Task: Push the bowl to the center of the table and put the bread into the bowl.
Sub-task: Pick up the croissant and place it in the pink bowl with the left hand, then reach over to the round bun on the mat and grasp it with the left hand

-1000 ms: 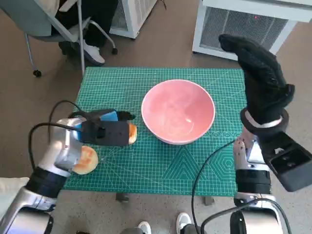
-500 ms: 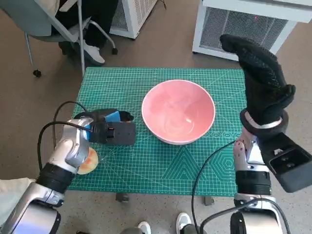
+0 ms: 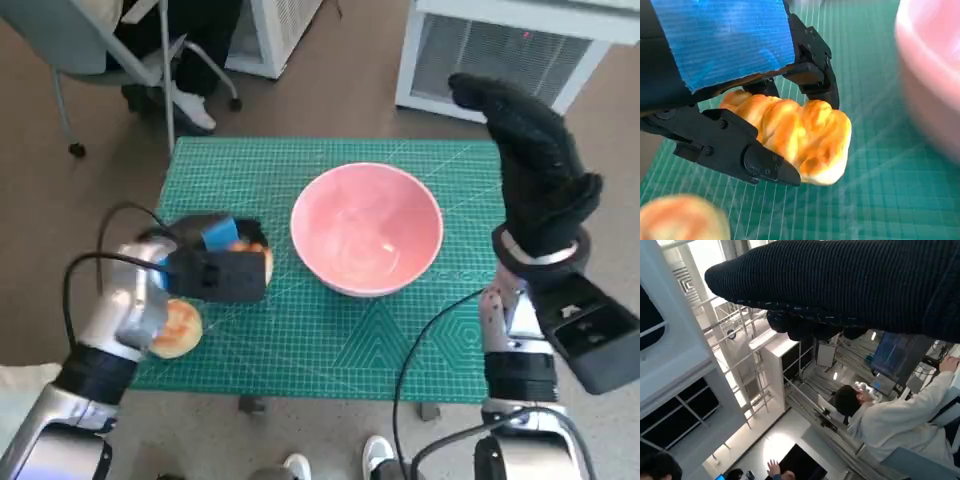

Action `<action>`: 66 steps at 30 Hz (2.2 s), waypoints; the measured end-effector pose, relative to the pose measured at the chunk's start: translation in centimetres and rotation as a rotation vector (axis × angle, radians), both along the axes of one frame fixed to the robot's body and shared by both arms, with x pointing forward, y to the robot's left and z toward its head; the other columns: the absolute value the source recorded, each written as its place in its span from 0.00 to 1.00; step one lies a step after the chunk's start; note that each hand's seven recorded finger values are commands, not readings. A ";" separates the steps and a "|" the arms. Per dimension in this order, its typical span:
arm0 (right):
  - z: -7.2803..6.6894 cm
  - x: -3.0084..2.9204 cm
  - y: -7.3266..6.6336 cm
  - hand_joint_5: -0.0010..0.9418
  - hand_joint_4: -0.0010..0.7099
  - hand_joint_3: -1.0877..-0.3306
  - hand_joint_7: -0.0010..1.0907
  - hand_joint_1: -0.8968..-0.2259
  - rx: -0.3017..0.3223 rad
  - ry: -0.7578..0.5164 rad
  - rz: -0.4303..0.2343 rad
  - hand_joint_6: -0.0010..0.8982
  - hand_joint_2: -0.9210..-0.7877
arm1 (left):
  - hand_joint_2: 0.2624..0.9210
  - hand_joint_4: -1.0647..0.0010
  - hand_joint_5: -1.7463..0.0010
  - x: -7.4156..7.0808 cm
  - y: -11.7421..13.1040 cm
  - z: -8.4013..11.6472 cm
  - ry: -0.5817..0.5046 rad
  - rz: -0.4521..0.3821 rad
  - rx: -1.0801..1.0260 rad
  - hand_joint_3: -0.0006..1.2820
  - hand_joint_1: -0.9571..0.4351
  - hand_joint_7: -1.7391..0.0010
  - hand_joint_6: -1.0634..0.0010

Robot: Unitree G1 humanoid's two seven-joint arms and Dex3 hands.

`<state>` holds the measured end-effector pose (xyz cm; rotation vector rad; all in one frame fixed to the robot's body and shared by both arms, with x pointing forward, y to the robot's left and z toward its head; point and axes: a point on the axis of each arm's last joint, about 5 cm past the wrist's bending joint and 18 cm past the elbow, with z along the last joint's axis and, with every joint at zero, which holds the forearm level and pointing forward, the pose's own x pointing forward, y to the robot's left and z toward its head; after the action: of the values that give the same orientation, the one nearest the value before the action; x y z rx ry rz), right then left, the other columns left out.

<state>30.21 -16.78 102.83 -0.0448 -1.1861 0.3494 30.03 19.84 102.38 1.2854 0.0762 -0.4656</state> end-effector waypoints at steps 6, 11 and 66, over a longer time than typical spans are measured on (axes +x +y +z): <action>0.0 0.00 0.0 0.04 0.32 0.30 0.58 0.48 0.000 0.003 0.001 0.00 0.00 | 1.00 0.33 0.39 -1.2 -0.3 4.1 -0.247 -0.065 -0.092 0.04 0.69 0.29 0.41; 0.0 0.00 0.0 0.04 0.32 0.30 0.58 0.47 -0.001 0.004 0.003 0.00 0.00 | 1.00 0.33 0.39 -1.6 -1.5 6.3 -0.384 -0.151 -0.148 0.05 0.69 0.28 0.42; -0.2 -0.78 -0.1 0.35 0.10 0.38 0.59 0.41 0.038 -0.001 0.014 0.00 0.00 | 0.79 1.00 1.00 1.1 -7.5 5.6 -0.265 -0.534 -0.085 0.00 0.53 1.00 0.83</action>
<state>29.42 -16.84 102.59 -0.0039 -1.1941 0.3394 31.12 12.38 107.98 1.2676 -0.5158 -0.7383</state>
